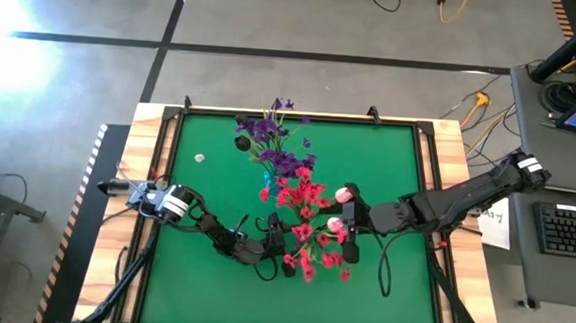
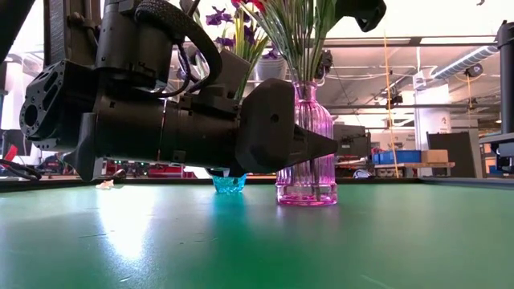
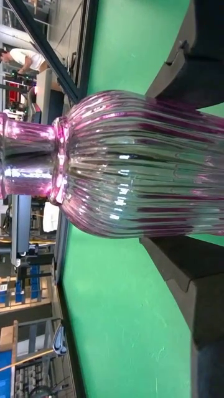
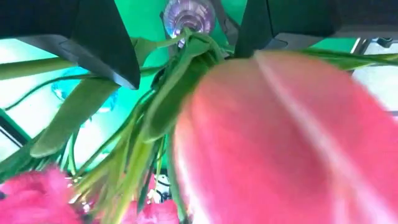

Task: Sort flowers into vase by color
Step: Put the pink tulip into the purple vase

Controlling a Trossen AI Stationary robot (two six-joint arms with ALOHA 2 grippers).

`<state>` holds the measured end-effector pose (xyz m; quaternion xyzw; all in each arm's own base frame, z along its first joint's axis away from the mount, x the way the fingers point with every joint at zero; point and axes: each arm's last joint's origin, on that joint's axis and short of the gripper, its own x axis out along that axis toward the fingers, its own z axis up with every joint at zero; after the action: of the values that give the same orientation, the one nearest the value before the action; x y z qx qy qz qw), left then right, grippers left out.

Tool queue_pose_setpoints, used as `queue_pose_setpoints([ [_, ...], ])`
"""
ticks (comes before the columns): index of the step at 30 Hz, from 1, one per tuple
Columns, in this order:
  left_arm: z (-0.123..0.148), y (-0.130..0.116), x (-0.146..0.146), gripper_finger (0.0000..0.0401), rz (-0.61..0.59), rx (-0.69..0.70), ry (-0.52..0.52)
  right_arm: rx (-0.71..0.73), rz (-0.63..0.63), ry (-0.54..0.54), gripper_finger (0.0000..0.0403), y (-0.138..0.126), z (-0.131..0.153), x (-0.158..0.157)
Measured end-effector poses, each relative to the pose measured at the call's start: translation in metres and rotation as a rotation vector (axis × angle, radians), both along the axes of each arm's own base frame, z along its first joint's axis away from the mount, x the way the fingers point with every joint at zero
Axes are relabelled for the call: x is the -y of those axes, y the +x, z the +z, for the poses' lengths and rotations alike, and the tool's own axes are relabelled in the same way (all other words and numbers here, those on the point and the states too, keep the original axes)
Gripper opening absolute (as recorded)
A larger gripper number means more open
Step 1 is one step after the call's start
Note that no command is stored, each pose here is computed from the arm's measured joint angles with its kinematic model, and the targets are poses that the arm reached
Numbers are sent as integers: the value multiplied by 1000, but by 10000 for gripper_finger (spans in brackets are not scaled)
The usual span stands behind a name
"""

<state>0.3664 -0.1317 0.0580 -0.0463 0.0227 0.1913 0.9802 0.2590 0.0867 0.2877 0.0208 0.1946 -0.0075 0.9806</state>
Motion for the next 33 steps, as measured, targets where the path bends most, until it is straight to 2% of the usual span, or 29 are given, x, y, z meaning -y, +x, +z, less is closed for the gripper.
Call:
queue_pose_setpoints([
  [8,0,-1,1,271,21,0,2,-3,-2,25,243,-8,5,1],
  [21,-2,-2,1,320,21,-6,8,-21,-6,41,244,-18,10,4],
  [33,5,-7,12,323,76,19,10,-44,5,41,242,-29,14,4],
])
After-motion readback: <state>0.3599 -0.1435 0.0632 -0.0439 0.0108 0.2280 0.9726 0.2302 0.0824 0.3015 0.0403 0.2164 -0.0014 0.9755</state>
